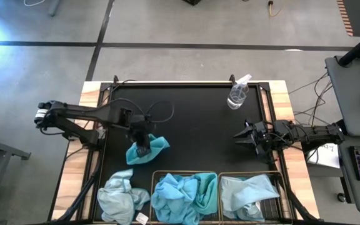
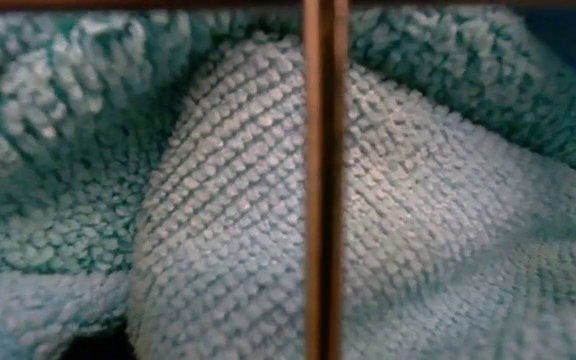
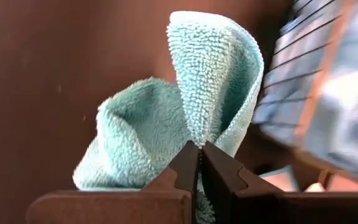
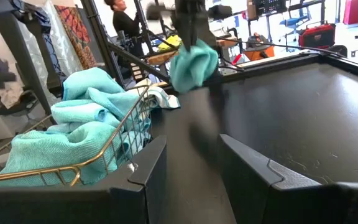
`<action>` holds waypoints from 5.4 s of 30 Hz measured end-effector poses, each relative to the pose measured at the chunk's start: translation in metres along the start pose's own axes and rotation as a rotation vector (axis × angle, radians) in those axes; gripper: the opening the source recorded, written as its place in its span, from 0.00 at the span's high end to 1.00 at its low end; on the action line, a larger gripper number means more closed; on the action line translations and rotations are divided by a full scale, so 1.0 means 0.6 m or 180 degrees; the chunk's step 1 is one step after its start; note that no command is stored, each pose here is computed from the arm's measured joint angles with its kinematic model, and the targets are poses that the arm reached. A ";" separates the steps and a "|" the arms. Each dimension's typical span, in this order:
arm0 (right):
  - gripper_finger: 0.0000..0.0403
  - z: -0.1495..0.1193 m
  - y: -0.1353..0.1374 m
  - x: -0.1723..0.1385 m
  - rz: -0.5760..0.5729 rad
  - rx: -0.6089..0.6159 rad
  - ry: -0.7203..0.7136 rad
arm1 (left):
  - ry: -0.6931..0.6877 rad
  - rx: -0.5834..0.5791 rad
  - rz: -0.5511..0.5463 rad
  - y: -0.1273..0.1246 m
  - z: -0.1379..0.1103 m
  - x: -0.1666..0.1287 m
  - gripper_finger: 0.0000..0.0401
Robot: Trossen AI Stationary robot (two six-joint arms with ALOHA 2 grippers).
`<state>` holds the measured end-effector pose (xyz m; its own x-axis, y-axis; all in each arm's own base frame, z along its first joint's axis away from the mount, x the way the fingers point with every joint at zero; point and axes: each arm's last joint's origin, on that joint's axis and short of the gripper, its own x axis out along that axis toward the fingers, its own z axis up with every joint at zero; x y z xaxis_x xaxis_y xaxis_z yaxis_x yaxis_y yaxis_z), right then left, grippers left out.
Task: Sort microfiber towel by color & place in baskets
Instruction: Put the blue towel into the left wire basket, then put the light blue towel into the right wire basket
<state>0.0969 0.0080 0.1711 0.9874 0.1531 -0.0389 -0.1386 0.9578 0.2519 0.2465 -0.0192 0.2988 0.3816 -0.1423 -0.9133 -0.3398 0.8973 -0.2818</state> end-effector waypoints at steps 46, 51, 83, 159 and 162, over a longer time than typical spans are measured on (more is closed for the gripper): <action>0.67 -0.001 0.000 0.000 -0.0002 0.0005 0.0006 | 0.0005 0.2099 -0.0250 -0.361 0.045 0.168 1.00; 0.67 -0.001 0.000 0.000 0.0000 0.0008 0.0007 | 0.0182 0.2214 -0.0245 -0.340 0.051 0.200 1.00; 0.67 -0.001 0.000 0.000 0.0000 0.0092 0.0009 | 0.0171 0.1883 -0.0527 -0.342 0.070 0.184 0.90; 0.67 -0.003 -0.001 0.002 -0.0029 0.0125 0.0056 | 0.1272 -0.0464 0.0473 -0.205 -0.344 0.211 0.64; 0.67 -0.003 -0.001 0.002 -0.0028 0.0125 0.0057 | 0.1254 -0.0458 0.0496 -0.203 -0.345 0.212 0.68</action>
<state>0.0982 0.0079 0.1694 0.9871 0.1493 -0.0586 -0.1263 0.9489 0.2893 0.1587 -0.2331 0.1560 -0.0307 -0.1833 -0.9826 -0.4941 0.8573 -0.1446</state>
